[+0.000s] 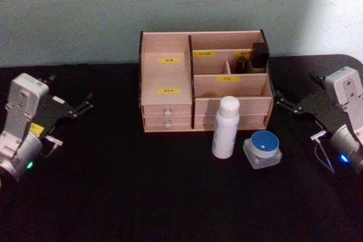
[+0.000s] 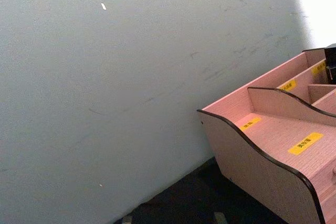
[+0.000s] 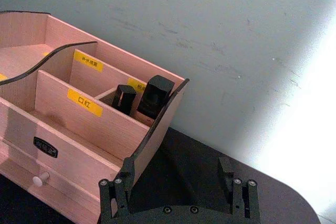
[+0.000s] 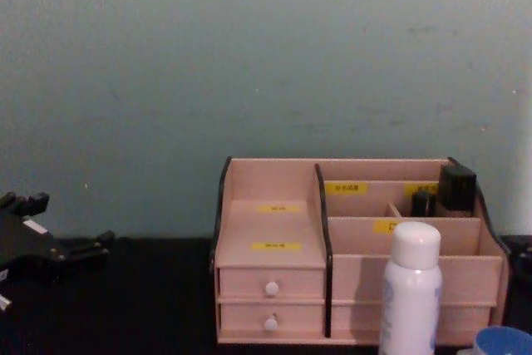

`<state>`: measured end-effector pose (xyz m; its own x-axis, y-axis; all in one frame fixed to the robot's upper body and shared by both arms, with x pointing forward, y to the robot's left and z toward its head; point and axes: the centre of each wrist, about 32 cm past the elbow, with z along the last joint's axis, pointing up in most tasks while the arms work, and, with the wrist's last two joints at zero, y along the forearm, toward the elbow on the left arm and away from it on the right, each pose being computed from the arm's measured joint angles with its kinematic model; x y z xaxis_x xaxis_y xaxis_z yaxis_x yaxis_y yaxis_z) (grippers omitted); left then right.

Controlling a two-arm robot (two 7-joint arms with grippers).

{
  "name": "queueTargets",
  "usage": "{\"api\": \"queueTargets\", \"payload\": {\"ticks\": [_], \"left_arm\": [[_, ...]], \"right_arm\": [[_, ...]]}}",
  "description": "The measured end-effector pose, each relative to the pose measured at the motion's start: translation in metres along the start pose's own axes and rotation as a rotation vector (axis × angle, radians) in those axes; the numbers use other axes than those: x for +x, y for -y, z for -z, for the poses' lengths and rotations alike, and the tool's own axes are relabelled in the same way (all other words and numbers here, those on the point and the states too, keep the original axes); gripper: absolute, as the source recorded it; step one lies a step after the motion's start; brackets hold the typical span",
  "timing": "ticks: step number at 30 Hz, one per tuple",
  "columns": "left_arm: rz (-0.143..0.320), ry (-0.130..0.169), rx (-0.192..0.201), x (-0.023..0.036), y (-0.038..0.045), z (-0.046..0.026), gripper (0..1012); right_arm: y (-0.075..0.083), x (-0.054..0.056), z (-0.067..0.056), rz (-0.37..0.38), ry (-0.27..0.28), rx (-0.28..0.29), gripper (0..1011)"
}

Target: Pick up the facial cleanser and watermelon frost from the table and place them into the tiered storage box.

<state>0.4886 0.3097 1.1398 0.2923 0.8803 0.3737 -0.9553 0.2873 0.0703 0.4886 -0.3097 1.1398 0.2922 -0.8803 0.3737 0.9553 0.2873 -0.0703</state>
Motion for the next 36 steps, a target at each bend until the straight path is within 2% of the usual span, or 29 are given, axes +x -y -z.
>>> {"api": "queueTargets", "payload": {"ticks": [36], "left_arm": [[0.000, 0.000, 0.000, 0.0000, 0.0000, 0.0000, 1001]], "right_arm": [[0.0000, 0.0000, 0.0000, 0.000, 0.000, 0.000, 1000]]}}
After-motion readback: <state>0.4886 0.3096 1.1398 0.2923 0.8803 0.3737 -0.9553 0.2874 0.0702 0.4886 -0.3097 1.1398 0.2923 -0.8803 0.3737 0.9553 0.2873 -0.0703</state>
